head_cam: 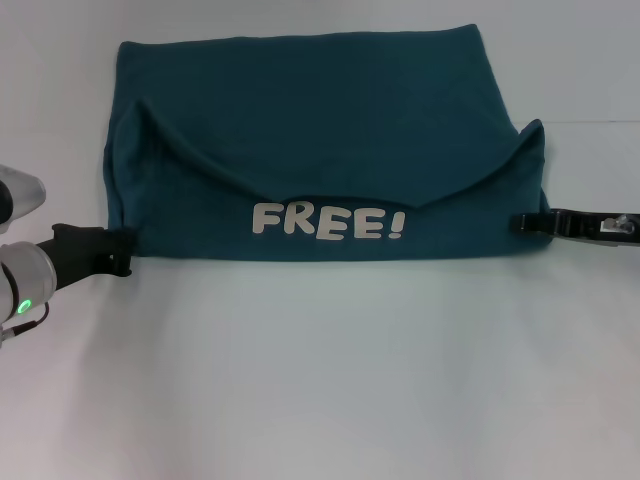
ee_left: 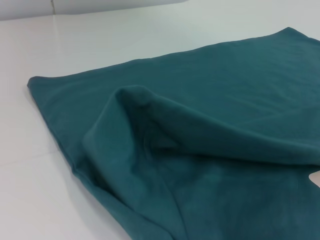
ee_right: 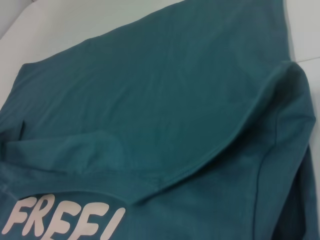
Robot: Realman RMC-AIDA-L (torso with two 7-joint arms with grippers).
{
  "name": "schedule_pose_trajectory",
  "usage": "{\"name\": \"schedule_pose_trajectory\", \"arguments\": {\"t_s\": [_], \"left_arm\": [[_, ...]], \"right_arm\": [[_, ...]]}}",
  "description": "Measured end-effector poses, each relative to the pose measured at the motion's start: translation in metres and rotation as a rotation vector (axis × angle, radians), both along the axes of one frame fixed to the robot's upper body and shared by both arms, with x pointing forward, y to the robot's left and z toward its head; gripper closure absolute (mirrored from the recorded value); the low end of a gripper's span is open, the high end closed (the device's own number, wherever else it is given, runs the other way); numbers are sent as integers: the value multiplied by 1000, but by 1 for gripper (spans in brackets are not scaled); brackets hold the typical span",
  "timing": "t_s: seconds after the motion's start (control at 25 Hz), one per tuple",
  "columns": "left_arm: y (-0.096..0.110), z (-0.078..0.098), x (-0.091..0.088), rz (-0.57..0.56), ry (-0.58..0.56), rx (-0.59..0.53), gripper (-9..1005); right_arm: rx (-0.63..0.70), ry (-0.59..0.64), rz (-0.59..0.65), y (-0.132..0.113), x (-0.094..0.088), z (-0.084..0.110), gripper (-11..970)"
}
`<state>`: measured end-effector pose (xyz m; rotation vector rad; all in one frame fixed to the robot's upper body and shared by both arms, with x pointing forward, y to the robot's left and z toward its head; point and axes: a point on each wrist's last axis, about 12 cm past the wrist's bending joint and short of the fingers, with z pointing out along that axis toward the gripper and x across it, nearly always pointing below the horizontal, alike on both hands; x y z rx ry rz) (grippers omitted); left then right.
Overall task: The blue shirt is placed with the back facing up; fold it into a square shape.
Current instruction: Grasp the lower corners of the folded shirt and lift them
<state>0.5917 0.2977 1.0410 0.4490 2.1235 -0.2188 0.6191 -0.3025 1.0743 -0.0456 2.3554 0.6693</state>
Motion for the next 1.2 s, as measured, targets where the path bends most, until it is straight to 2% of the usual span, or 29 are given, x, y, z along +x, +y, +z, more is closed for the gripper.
{"name": "schedule_pose_trajectory", "arguments": {"t_s": [0.2, 0.32, 0.52, 0.72, 0.96, 1.2], "left_arm": [[0, 0, 0, 0, 0, 1, 961], [0, 0, 0, -2, 1, 0, 958], [-1, 0, -1, -2, 4, -8, 953], [2, 4, -6, -22, 31, -45, 949], [5, 18, -19, -84, 68, -152, 943], [11, 31, -32, -115, 112, -258, 937]], "right_arm": [[-2, 3, 6, 2, 0, -1, 411], [-7, 5, 13, 2, -2, -2, 494], [-7, -3, 19, -1, -6, -3, 725], [-15, -11, 33, -7, -9, -3, 819], [-28, -42, 77, -14, -11, 8, 932], [-32, -58, 148, -25, -22, 21, 949]]}}
